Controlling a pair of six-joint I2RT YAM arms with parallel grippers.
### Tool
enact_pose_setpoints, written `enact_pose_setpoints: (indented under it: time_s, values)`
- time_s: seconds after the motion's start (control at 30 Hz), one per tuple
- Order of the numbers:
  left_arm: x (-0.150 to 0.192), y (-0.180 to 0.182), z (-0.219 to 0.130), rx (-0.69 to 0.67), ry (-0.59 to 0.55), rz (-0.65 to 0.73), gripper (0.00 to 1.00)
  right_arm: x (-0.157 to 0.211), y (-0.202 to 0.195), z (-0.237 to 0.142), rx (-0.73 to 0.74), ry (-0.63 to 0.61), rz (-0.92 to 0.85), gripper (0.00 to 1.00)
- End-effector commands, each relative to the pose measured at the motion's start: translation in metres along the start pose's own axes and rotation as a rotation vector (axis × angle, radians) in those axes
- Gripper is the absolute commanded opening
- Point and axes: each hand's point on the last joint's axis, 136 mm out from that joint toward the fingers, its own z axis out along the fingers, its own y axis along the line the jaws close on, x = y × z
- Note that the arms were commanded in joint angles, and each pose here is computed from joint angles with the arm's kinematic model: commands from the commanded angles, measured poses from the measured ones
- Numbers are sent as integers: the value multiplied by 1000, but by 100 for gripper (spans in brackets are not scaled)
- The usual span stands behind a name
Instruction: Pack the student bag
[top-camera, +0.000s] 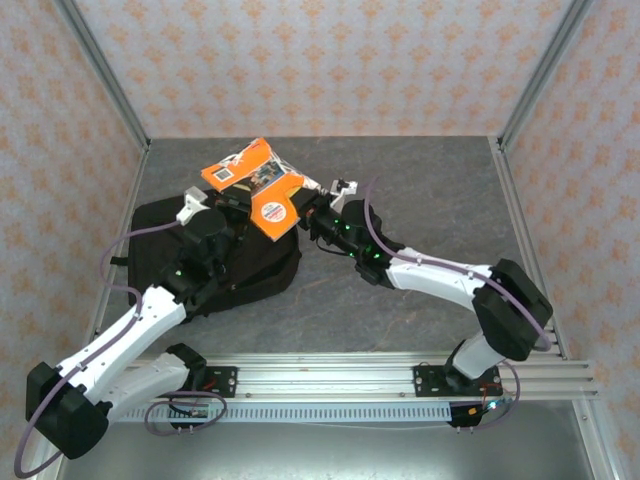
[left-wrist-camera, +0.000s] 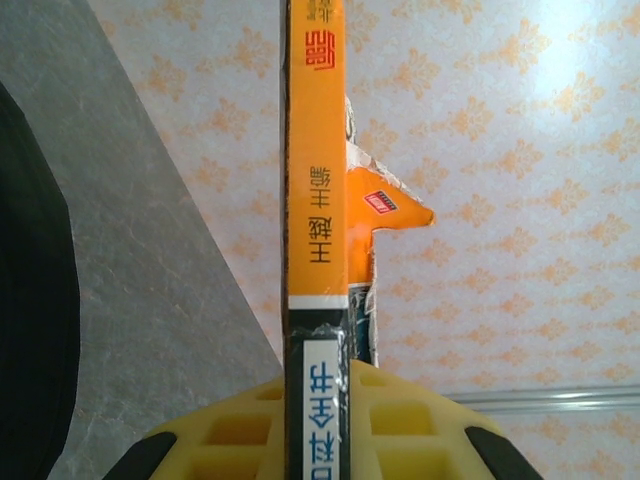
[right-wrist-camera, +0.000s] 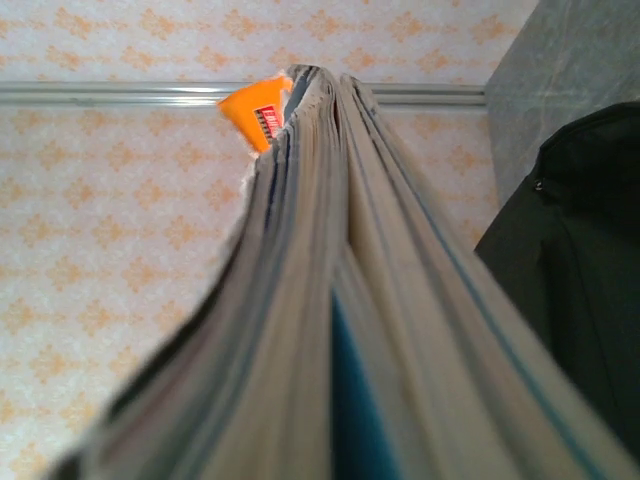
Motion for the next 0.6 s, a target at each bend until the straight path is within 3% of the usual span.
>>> enact_pose_setpoints:
  time_s: [0.0, 0.13, 0.2, 0.33, 0.57]
  values:
    - [-6, -2, -6, -31, -9, 101, 0, -24, 14, -15, 33, -96, -116, 0]
    - [-15, 7, -14, -215, 15, 356, 37, -58, 2, -52, 189, -187, -233, 0]
    - [-14, 13, -13, -318, 65, 502, 46, -75, 0, -74, 261, -222, -307, 0]
    - [4, 34, -1, -518, 248, 746, 53, -102, -3, -124, 386, -292, -444, 0]
    - [62, 92, 19, -603, 510, 696, 51, -124, -9, -191, 492, -361, -543, 0]
